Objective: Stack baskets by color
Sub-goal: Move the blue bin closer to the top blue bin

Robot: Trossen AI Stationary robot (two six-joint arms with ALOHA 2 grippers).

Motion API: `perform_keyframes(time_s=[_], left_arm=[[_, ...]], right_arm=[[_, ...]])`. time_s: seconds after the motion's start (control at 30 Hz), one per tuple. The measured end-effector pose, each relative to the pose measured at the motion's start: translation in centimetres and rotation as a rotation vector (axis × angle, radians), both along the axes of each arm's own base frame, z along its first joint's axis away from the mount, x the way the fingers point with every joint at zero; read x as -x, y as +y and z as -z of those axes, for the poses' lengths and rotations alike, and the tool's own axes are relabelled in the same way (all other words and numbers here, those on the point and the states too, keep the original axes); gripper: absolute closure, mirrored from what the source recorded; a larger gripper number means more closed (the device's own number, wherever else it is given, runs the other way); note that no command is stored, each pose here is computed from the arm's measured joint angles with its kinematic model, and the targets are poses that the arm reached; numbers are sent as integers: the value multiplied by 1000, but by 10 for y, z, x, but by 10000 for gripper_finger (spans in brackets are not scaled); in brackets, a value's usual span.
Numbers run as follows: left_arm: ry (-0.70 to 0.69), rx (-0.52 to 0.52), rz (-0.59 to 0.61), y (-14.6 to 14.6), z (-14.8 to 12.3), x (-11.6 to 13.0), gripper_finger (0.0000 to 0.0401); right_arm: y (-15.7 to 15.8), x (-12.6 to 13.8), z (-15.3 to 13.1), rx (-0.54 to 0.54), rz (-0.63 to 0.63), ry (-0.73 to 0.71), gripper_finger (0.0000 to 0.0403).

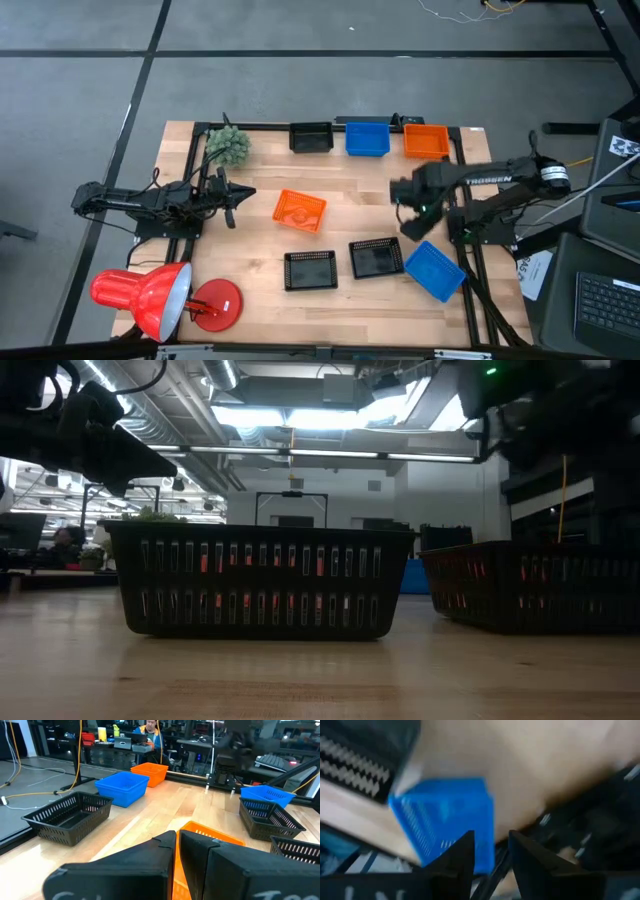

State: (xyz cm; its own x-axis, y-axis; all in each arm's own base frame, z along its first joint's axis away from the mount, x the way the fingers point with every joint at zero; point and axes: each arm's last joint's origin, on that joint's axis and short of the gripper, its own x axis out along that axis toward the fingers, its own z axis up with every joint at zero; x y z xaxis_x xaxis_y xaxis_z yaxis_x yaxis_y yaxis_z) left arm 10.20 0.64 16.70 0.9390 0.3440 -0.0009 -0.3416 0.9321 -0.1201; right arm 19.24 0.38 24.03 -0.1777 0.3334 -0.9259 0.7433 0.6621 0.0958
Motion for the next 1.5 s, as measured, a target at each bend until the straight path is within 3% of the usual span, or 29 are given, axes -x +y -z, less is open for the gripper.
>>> perform_keyframes(time_s=[0.17,0.33,0.47,0.57,0.73,0.93,1.23,1.37,1.5], left_arm=[[0,0,0,0,0,0,387],[1,0,-1,0,0,0,387],[1,-1,0,0,0,0,387],[1,-1,-1,0,0,0,387],[1,0,0,0,0,0,387],[0,0,-1,0,0,0,387],[-3,6,-1,0,0,0,387],[-3,6,-1,0,0,0,387],[-3,6,0,0,0,0,387]], right_arm=[[40,0,10,-41,53,33,288],[71,-5,25,-34,92,-66,334],[75,7,45,27,141,4,383],[73,15,62,13,155,51,398],[65,11,84,-8,168,-76,400],[32,11,94,278,197,-142,401],[-26,-14,80,771,237,-353,402],[-51,-30,76,951,139,-465,402],[-66,-49,67,965,-15,-648,402]])
